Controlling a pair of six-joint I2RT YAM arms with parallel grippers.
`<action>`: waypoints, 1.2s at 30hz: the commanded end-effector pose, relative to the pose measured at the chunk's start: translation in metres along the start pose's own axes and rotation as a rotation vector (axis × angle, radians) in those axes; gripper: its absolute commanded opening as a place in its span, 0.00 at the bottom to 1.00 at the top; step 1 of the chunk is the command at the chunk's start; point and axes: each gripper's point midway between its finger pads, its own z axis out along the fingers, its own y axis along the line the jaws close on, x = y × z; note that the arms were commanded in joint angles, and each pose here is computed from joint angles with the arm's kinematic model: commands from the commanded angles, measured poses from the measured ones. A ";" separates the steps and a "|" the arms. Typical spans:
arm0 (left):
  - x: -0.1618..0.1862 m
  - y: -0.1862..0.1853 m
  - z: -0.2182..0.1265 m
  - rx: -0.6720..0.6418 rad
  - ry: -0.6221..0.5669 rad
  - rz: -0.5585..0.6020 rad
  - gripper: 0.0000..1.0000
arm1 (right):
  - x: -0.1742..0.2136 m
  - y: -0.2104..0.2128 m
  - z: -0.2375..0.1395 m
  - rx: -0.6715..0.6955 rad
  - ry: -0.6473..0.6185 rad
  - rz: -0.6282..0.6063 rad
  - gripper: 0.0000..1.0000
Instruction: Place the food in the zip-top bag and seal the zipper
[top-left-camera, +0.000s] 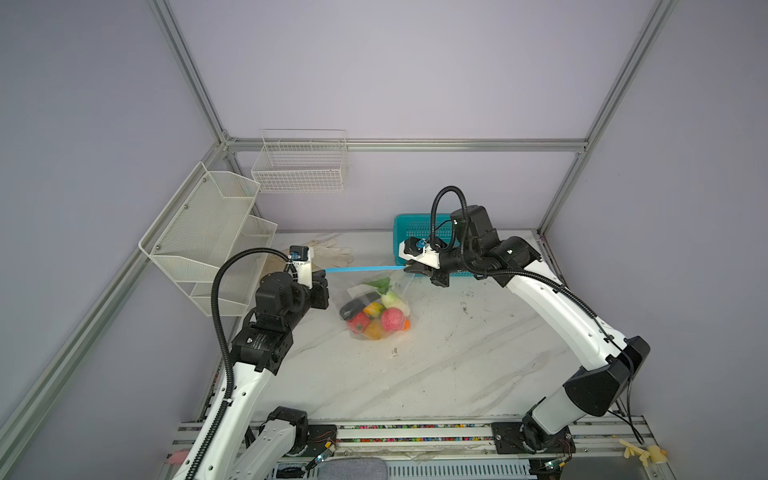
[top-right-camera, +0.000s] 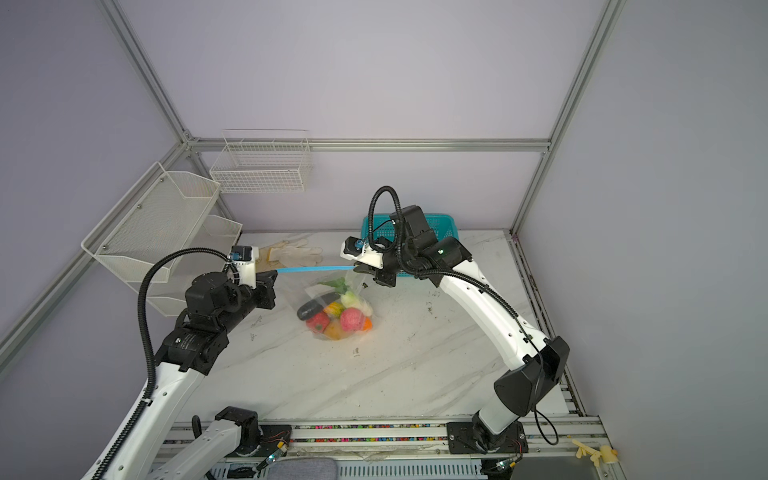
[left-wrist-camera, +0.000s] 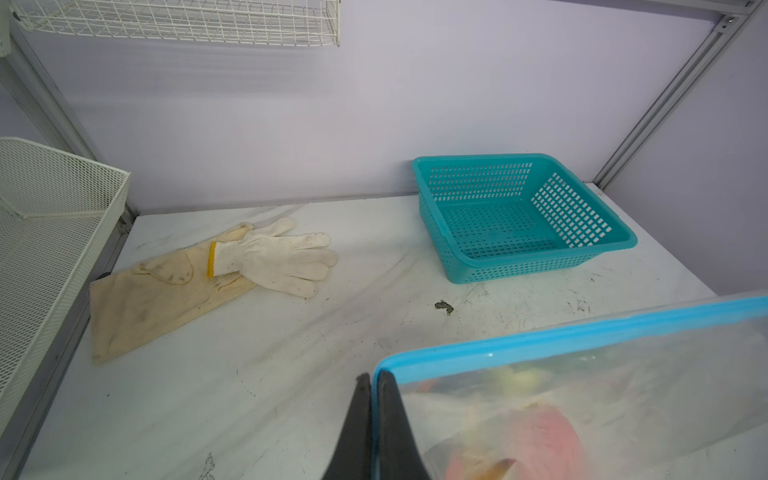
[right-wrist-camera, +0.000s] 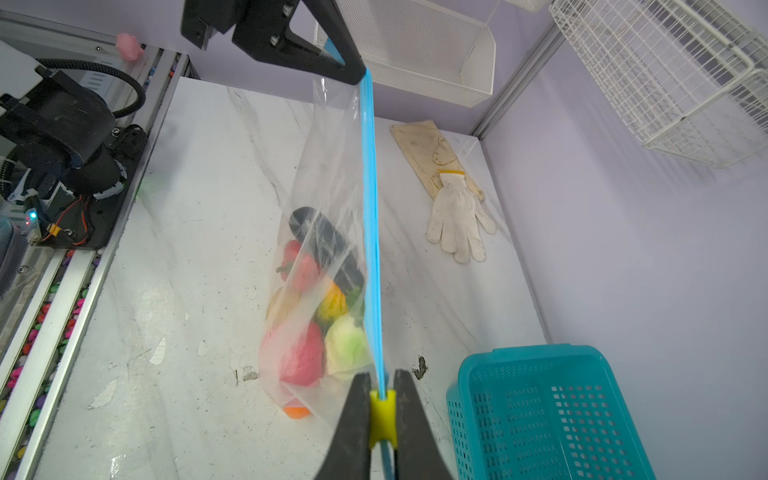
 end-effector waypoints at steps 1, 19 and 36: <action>-0.038 0.022 -0.037 -0.122 -0.086 -0.045 0.00 | -0.019 -0.002 -0.033 0.052 -0.065 0.005 0.00; 0.010 0.021 -0.102 -0.140 0.013 -0.120 0.00 | -0.017 0.061 -0.037 -0.017 -0.160 0.103 0.00; 0.063 0.082 0.004 -0.394 0.210 -0.071 0.00 | 0.051 -0.004 0.069 -0.120 -0.051 0.125 0.00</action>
